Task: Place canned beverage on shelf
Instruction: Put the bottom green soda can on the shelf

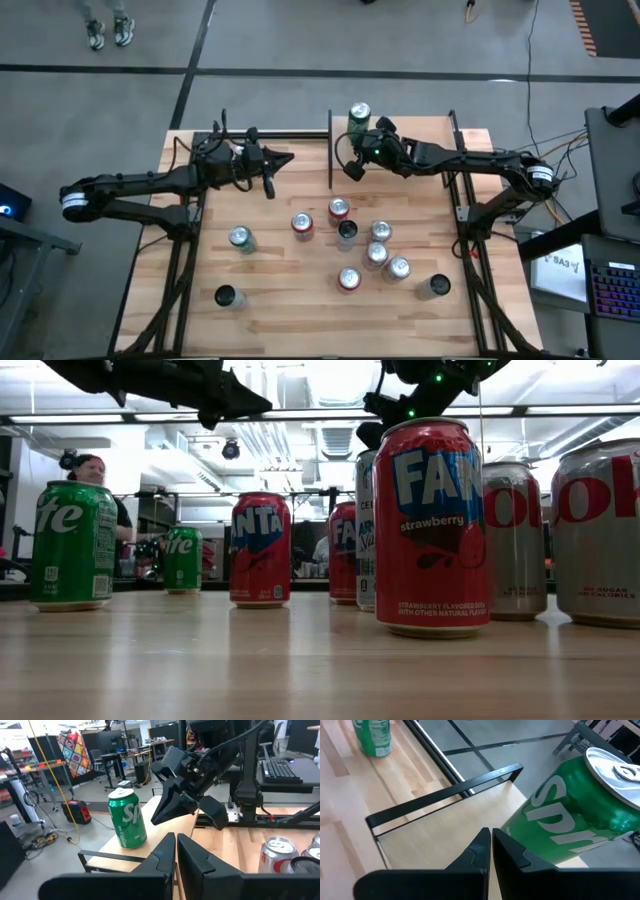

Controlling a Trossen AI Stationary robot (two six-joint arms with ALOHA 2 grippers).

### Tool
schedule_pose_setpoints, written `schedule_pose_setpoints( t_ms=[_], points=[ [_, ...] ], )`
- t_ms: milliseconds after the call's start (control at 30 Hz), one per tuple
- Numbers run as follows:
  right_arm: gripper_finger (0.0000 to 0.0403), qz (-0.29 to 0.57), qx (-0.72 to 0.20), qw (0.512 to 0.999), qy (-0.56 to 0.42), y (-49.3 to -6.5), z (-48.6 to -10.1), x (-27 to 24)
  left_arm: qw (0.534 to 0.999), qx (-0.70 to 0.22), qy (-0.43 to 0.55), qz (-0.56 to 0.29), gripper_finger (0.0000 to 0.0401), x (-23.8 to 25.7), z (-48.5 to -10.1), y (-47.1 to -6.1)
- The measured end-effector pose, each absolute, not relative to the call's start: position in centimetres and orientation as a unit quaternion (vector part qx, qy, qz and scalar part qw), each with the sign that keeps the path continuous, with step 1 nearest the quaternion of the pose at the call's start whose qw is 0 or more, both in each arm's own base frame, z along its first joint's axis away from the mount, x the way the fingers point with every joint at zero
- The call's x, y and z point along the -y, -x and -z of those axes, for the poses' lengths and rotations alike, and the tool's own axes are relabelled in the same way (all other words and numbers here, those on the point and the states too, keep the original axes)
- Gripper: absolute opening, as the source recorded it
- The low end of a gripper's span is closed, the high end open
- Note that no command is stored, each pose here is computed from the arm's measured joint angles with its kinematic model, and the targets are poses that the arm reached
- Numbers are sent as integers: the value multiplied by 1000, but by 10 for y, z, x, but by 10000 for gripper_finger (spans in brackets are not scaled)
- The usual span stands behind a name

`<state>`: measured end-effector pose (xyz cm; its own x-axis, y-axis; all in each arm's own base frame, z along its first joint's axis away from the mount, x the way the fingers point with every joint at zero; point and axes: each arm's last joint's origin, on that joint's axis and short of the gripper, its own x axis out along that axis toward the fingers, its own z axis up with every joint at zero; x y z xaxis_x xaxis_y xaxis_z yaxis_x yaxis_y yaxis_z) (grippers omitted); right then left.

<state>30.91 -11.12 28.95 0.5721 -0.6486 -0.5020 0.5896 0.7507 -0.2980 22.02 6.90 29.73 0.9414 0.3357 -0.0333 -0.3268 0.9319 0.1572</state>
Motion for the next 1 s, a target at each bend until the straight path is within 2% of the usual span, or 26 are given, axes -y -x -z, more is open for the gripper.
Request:
schedule_pose_setpoints(
  t_ms=[467,767,1000],
  points=[
    [9,365,-278,888,-11,-310,-290,109,968,-31,-155,-197,1,-80,-309,-199],
    [9,371,-264,890,-26,-311,-291,110,984,-16,-162,-66,0,-84,-311,-188],
    [9,354,-253,900,-39,-312,-292,109,986,-19,-150,-66,0,-88,-307,-185]
  ],
)
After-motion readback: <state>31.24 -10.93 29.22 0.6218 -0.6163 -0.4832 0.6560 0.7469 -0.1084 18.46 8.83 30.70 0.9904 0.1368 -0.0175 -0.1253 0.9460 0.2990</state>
